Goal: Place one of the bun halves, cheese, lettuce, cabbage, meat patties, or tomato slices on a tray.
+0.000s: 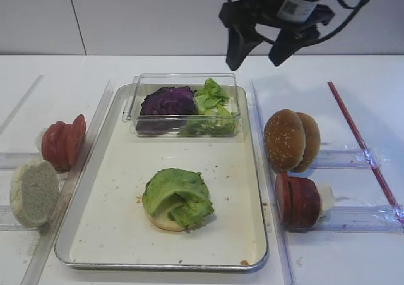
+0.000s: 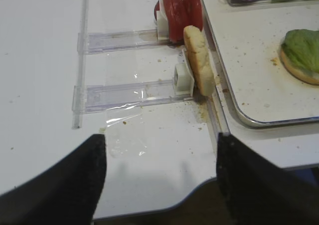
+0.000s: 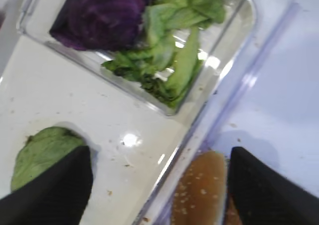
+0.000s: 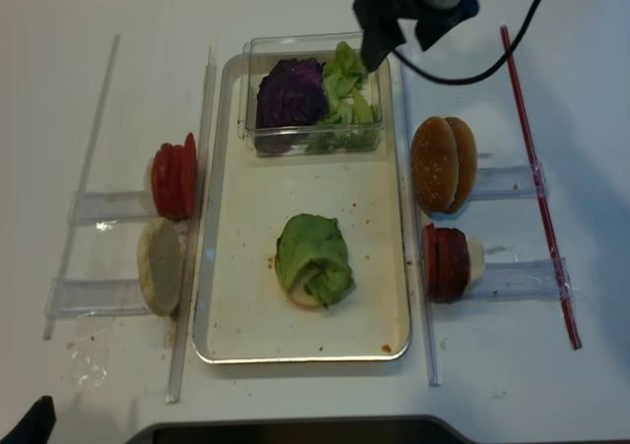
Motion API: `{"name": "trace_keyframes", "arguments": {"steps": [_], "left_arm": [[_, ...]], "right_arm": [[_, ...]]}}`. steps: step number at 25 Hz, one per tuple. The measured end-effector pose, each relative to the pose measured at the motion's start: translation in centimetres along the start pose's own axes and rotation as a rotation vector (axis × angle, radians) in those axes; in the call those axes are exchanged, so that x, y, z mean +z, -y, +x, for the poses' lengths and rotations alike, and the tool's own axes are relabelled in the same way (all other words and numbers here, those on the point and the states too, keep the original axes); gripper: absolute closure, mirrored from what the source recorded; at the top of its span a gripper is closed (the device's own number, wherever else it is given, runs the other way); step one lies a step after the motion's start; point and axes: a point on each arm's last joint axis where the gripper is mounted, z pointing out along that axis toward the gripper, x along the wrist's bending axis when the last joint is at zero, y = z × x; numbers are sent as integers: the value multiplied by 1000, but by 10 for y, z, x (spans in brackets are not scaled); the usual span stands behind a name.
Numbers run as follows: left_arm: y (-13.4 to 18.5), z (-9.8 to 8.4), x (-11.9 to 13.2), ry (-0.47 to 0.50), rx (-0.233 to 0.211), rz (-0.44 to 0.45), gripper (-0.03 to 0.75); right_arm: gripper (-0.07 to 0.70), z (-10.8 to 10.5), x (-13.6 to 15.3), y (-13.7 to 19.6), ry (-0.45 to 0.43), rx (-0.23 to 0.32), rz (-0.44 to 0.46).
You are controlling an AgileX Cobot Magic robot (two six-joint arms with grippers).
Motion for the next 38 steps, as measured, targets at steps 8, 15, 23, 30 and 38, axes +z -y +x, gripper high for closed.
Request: {"name": "trace_keyframes", "arguments": {"steps": [8, 15, 23, 30, 38], "left_arm": [[0, 0, 0, 0, 0, 0, 279], [0, 0, 0, 0, 0, 0, 279], [0, 0, 0, 0, 0, 0, 279], [0, 0, 0, 0, 0, 0, 279], [0, 0, 0, 5, -2, 0, 279]], "right_arm": [[59, -56, -15, 5, 174, 65, -2], [61, -95, -29, 12, 238, 179, -19], [61, -126, -71, 29, 300, 271, -93], [62, -109, -121, 54, 347, 276, -188], [62, -66, -163, 103, 366, 250, -269]]}}
